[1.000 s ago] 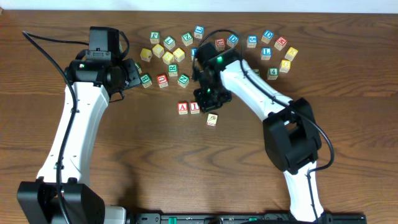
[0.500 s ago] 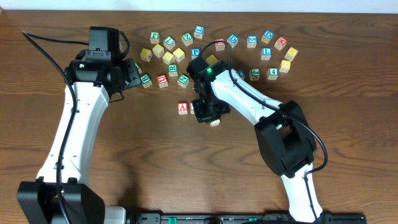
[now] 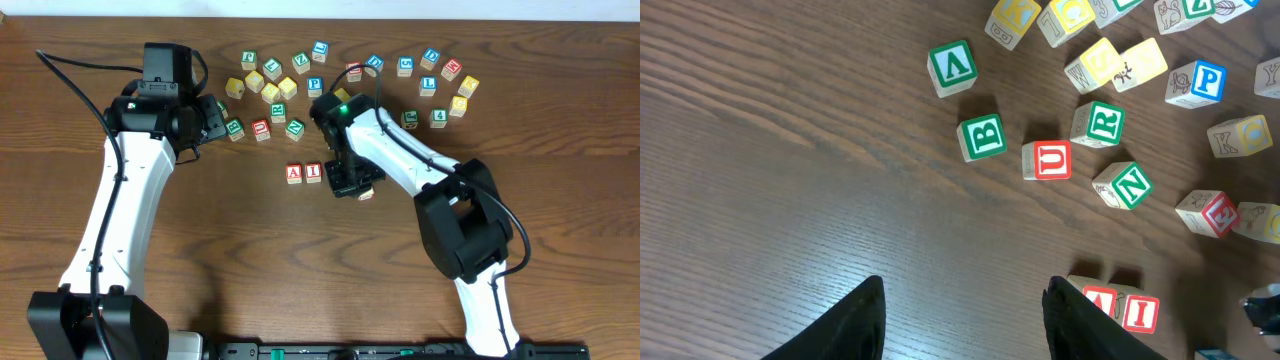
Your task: Spell out AI2
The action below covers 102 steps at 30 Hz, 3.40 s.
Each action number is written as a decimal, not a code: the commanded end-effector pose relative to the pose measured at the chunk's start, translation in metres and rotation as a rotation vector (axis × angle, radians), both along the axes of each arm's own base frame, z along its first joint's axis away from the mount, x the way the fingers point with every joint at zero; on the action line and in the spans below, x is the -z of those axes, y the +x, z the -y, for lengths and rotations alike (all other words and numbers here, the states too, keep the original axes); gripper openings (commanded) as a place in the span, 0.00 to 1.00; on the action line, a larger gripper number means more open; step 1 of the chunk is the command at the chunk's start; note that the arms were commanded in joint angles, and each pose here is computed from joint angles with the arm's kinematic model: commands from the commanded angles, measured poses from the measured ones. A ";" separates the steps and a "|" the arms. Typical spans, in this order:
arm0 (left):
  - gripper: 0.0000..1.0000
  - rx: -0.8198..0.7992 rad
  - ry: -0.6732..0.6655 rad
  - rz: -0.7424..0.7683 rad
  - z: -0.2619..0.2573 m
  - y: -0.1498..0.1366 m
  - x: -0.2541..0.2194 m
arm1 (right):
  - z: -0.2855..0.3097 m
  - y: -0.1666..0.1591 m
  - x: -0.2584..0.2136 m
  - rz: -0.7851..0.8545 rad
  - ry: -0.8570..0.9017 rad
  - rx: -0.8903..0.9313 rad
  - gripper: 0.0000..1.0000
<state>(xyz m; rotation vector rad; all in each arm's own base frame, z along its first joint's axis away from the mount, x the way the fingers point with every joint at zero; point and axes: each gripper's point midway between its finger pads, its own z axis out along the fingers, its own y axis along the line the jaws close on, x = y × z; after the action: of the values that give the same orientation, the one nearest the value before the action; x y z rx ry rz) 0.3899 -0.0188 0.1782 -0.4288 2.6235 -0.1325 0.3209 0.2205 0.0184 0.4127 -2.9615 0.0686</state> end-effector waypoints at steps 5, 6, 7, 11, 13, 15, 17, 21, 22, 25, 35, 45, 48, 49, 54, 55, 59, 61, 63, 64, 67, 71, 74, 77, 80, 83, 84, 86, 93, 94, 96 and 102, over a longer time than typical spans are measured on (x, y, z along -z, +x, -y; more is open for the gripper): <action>0.50 0.006 0.023 -0.006 -0.003 -0.002 0.002 | -0.006 0.013 -0.057 0.123 0.131 -0.081 0.01; 0.50 0.006 0.023 -0.006 -0.003 -0.002 0.002 | -0.005 0.014 -0.065 0.142 0.141 -0.077 0.02; 0.50 0.006 0.023 -0.006 -0.003 -0.002 0.002 | -0.003 0.015 -0.072 0.153 0.147 -0.069 0.02; 0.50 0.006 0.023 -0.005 -0.003 -0.001 0.002 | 0.014 0.010 -0.081 0.128 0.131 -0.010 0.01; 0.50 0.006 0.023 -0.005 -0.003 -0.001 0.002 | 0.026 0.001 -0.077 0.077 0.098 0.039 0.01; 0.50 0.006 0.023 -0.005 -0.003 -0.001 0.002 | 0.035 -0.008 -0.070 0.038 0.070 0.076 0.01; 0.50 0.006 0.023 -0.005 -0.003 -0.001 0.002 | 0.040 -0.017 -0.063 0.006 0.047 0.101 0.01; 0.50 0.006 0.023 -0.005 -0.003 -0.001 0.002 | 0.047 -0.033 -0.044 -0.048 0.021 0.155 0.01; 0.50 0.006 0.023 -0.005 -0.003 -0.001 0.002 | 0.044 -0.035 -0.039 -0.058 0.037 0.159 0.01; 0.50 0.006 0.023 -0.005 -0.003 -0.001 0.002 | 0.037 -0.038 -0.029 -0.072 0.076 0.188 0.01; 0.50 0.006 0.023 -0.006 -0.003 -0.002 0.002 | 0.040 -0.026 -0.009 0.006 0.063 0.242 0.01; 0.50 0.007 0.023 -0.006 -0.004 -0.002 0.003 | 0.046 -0.017 0.000 0.045 0.055 0.254 0.01; 0.50 0.007 0.023 -0.006 -0.003 -0.002 0.002 | 0.055 -0.013 0.000 0.054 0.041 0.270 0.01; 0.50 0.007 0.023 -0.006 -0.003 -0.002 0.002 | 0.056 -0.010 0.000 0.060 0.045 0.274 0.01; 0.50 0.007 0.023 -0.006 -0.003 -0.002 0.002 | 0.054 0.008 0.001 0.118 0.090 0.255 0.02; 0.50 0.009 0.025 -0.006 -0.003 -0.002 0.002 | 0.052 0.011 0.001 0.129 0.102 0.254 0.02; 0.50 0.010 0.025 -0.006 -0.004 -0.002 0.002 | 0.044 0.016 0.000 0.139 0.149 0.227 0.03; 0.50 0.010 0.025 -0.006 -0.004 -0.002 0.002 | 0.043 0.017 0.000 0.142 0.151 0.227 0.03; 0.50 0.009 0.025 -0.005 -0.004 -0.001 0.002 | 0.042 0.016 0.000 0.139 0.157 0.227 0.03; 0.50 0.009 0.025 -0.005 -0.004 -0.001 0.002 | 0.043 0.016 0.000 0.135 0.155 0.228 0.01; 0.50 0.009 0.025 -0.005 -0.004 -0.001 0.002 | 0.048 0.012 0.000 0.115 0.143 0.248 0.01; 0.50 0.009 0.025 -0.005 -0.004 -0.001 0.002 | 0.055 0.004 -0.008 0.048 0.146 0.281 0.01; 0.50 0.009 0.025 -0.005 -0.003 -0.001 0.002 | 0.054 -0.008 -0.012 -0.020 0.172 0.297 0.01; 0.50 0.009 0.025 -0.005 -0.003 -0.001 0.002 | 0.045 -0.018 -0.011 -0.059 0.200 0.294 0.01; 0.50 0.009 0.025 -0.006 -0.003 -0.002 0.002 | 0.037 -0.021 -0.011 -0.063 0.211 0.275 0.01; 0.50 0.009 0.025 -0.005 -0.003 -0.001 0.002 | 0.030 -0.023 -0.010 -0.061 0.213 0.279 0.01; 0.50 0.009 0.025 -0.005 -0.004 -0.001 0.002 | 0.029 -0.023 -0.010 -0.059 0.213 0.280 0.02; 0.50 0.010 0.025 -0.006 -0.003 -0.002 0.002 | 0.027 -0.023 -0.010 -0.053 0.217 0.276 0.01; 0.50 0.013 0.027 -0.006 -0.004 -0.002 0.002 | 0.037 -0.015 -0.003 0.003 0.156 0.293 0.01; 0.50 0.013 0.027 -0.006 -0.004 -0.002 0.002 | 0.037 -0.014 -0.002 0.009 0.159 0.293 0.01; 0.50 0.013 0.027 -0.006 -0.004 -0.002 0.002 | 0.036 -0.008 0.001 0.035 0.164 0.290 0.02; 0.50 0.013 0.027 -0.009 -0.004 -0.002 0.003 | 0.039 0.009 0.003 0.115 0.152 0.284 0.02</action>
<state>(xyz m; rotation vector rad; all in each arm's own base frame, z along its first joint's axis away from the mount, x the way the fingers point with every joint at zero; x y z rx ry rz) 0.3898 -0.0182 0.1781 -0.4103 2.6259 -0.1230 0.3242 0.1883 0.0225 0.0189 -3.0827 -0.2449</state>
